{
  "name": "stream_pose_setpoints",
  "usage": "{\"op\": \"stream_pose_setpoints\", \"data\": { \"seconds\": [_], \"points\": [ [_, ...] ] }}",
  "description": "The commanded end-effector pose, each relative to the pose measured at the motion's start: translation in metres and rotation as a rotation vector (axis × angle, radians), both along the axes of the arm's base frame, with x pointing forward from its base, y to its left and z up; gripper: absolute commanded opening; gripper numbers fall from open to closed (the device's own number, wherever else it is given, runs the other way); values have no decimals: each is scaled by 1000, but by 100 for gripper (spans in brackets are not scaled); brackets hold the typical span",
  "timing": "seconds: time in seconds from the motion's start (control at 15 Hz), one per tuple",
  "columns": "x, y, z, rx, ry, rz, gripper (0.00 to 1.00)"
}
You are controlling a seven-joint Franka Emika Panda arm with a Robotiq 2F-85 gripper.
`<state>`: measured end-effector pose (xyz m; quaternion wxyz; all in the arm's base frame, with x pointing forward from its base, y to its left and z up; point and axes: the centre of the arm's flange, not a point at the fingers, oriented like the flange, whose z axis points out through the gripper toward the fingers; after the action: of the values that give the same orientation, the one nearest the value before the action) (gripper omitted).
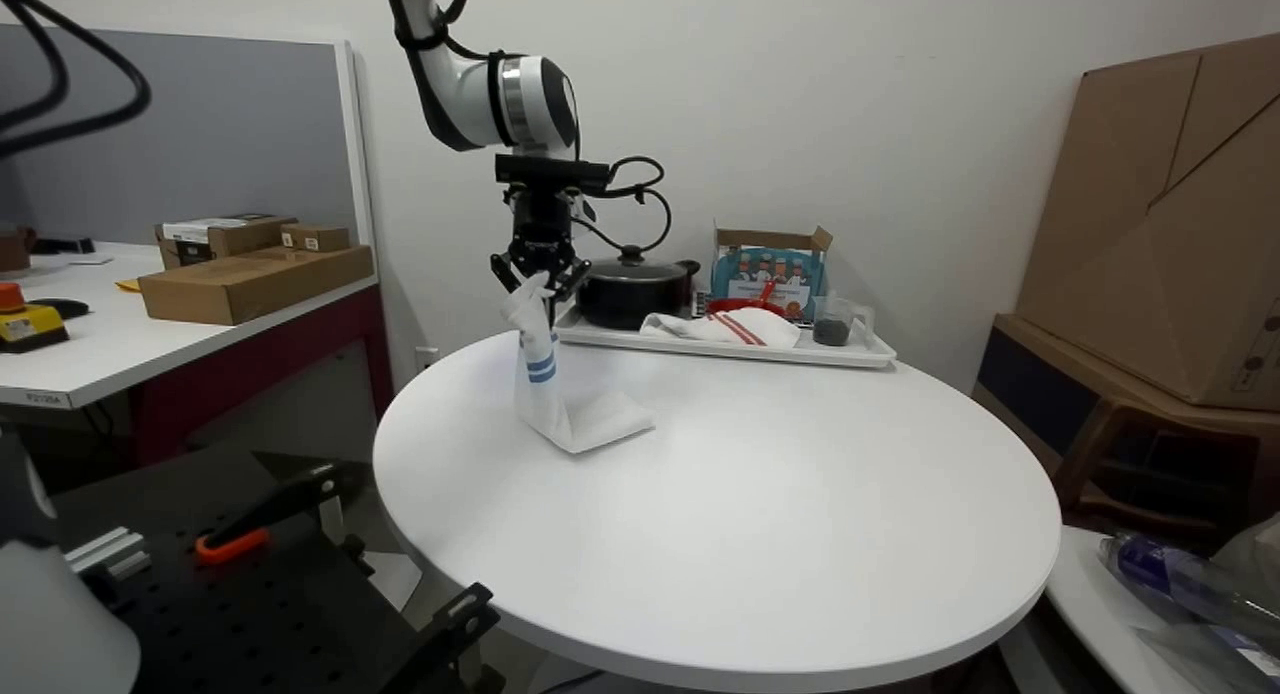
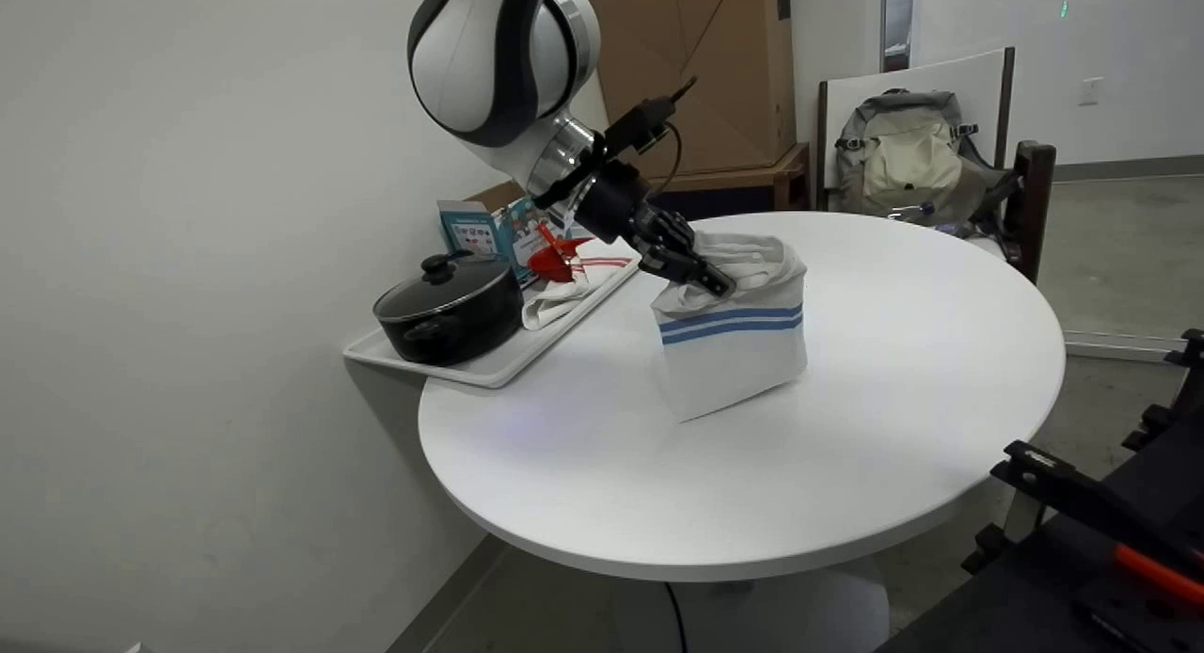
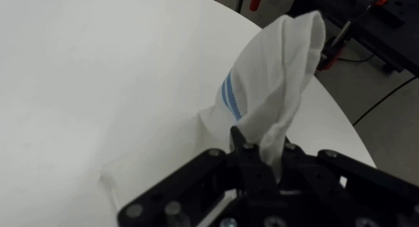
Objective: Fold the white and blue towel from right to left and then bottom to top
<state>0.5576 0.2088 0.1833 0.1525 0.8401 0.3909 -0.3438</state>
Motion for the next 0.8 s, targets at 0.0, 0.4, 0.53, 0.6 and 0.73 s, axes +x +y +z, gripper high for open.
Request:
{"op": "stream_pose_setpoints", "data": {
  "seconds": [0.0,0.4,0.53,0.6,0.73],
  "points": [
    [37,-12,-16,-8,6,-9,9],
    [64,-35,-41,28,31,41,9],
    [72,-37,-44,33,42,94,9],
    [76,-37,-45,34,47,120,9],
    [79,-34,-47,30,61,190,9]
  ]
}}
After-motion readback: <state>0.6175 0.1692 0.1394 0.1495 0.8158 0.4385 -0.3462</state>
